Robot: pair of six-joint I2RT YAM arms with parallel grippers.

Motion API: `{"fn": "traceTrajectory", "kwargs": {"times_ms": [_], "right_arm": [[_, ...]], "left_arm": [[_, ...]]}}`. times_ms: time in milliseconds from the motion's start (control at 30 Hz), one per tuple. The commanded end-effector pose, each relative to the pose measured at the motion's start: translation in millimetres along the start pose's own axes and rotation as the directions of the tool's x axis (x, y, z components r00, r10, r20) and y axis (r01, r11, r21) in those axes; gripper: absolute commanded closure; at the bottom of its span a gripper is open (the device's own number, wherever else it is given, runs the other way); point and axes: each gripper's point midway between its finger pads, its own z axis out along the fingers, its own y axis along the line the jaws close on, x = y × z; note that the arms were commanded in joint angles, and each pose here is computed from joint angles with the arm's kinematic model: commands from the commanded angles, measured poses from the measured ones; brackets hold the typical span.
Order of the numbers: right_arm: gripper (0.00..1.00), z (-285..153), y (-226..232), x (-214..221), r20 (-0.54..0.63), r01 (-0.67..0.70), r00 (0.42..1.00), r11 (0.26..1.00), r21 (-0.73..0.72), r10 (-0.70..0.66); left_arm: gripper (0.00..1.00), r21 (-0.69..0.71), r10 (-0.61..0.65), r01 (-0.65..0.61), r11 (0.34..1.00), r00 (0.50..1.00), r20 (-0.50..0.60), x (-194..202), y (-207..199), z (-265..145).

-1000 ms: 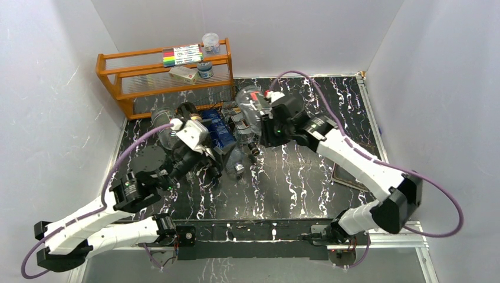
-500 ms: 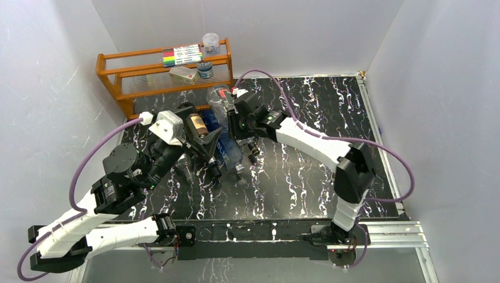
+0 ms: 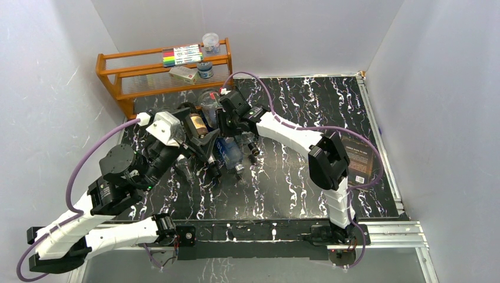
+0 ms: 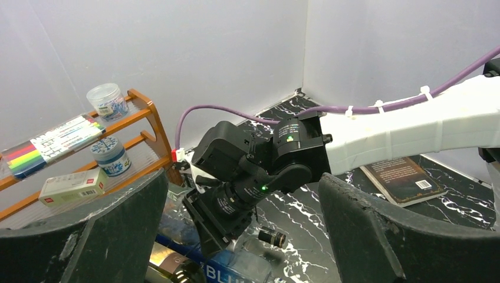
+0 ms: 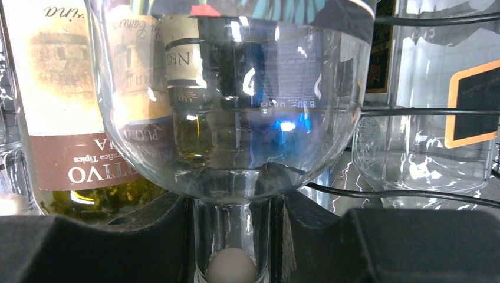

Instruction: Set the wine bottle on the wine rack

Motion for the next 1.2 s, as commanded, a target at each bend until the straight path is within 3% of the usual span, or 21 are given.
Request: {"fn": "traceTrajectory", "kwargs": {"times_ms": [0,200,300,967,1167], "right_arm": [[0.69,-41,58,-95,0.287,0.036,0.958,0.983,-0.177,0.017],[0.24,-40,55,-91,0.274,0.048,0.962,0.985,-0.163,-0.001],[0.12,-44,54,-93,0.286,0.053,0.958,0.986,-0.155,-0.006],[0.07,-101,32,-122,0.415,0.017,0.91,0.999,-0.041,0.001],[0.08,-128,43,-113,0.386,0.023,0.922,0.993,-0.113,0.023]], "left_arm": [[0.02,-0.012,-0.012,0.012,1.0,0.999,0.03,-15,7,-5],[0.02,-0.008,-0.012,0.012,1.0,1.0,0.026,-13,6,-5],[0.02,-0.012,-0.01,0.01,1.0,1.0,0.022,-12,6,-5],[0.02,-0.015,0.002,-0.002,1.0,1.0,0.022,-15,8,-5],[0.02,-0.021,-0.003,0.003,1.0,1.0,0.024,-17,10,-6]]}}
